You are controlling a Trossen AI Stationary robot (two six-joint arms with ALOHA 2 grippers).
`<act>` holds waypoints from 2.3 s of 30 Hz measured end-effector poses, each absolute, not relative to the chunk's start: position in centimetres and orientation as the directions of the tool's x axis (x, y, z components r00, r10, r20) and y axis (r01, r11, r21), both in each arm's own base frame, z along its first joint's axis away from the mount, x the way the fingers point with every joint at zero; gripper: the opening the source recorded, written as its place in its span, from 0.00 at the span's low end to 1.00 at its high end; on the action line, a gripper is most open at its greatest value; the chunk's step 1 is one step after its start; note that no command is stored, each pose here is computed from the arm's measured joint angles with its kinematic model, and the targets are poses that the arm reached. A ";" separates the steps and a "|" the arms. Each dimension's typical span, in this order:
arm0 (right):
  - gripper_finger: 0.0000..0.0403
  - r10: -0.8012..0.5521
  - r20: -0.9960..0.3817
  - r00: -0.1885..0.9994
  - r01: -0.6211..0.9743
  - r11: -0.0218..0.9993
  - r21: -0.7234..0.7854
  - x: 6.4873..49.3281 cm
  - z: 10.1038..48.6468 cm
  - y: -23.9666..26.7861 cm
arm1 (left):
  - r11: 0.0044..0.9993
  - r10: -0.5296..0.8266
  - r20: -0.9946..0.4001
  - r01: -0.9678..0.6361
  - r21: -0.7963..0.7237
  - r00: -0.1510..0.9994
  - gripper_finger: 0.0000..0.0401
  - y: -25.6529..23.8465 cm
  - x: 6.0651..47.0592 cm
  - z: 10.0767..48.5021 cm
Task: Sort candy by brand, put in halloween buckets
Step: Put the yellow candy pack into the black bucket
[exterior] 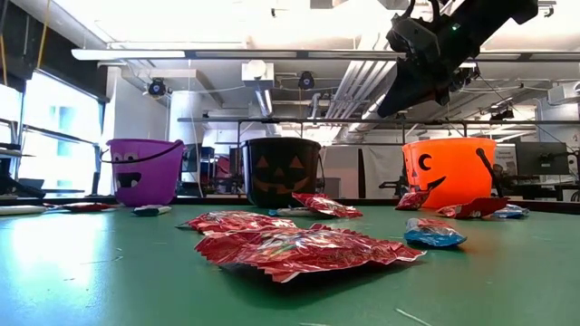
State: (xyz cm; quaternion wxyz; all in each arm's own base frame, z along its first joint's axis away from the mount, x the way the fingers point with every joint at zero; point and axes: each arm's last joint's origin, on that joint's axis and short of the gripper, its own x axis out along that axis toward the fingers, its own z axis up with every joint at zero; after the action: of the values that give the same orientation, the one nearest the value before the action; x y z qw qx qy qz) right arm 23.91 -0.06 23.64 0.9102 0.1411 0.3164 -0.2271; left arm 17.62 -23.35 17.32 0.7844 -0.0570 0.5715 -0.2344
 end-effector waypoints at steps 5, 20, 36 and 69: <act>0.00 -0.324 -0.640 0.697 0.503 0.857 0.113 23.9 23.6 -0.1 | 0.855 -0.413 -0.882 0.431 -0.290 0.226 0.52 -24.5 15.6 17.2; 0.00 -0.324 -0.640 0.697 0.501 0.858 0.111 23.9 23.6 -0.1 | 0.884 -0.234 -0.936 0.459 -0.092 0.263 0.52 -24.9 15.1 14.5; 0.00 -0.321 -0.641 0.697 0.499 0.859 0.112 23.9 23.6 0.0 | 0.909 -0.189 -0.955 0.408 -0.083 0.227 0.18 -25.0 16.5 14.0; 0.00 -0.389 -0.620 0.681 0.535 0.843 0.059 23.9 23.7 -0.3 | 0.969 0.137 -0.877 -0.244 0.023 0.461 0.00 -0.9 27.9 24.4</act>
State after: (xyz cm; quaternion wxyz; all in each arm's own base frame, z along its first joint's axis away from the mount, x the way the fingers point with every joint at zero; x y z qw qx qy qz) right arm 23.88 -0.28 23.71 0.9092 0.1187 0.3078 -0.2541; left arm 27.94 -0.93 24.39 0.8532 -0.0527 0.5068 0.1117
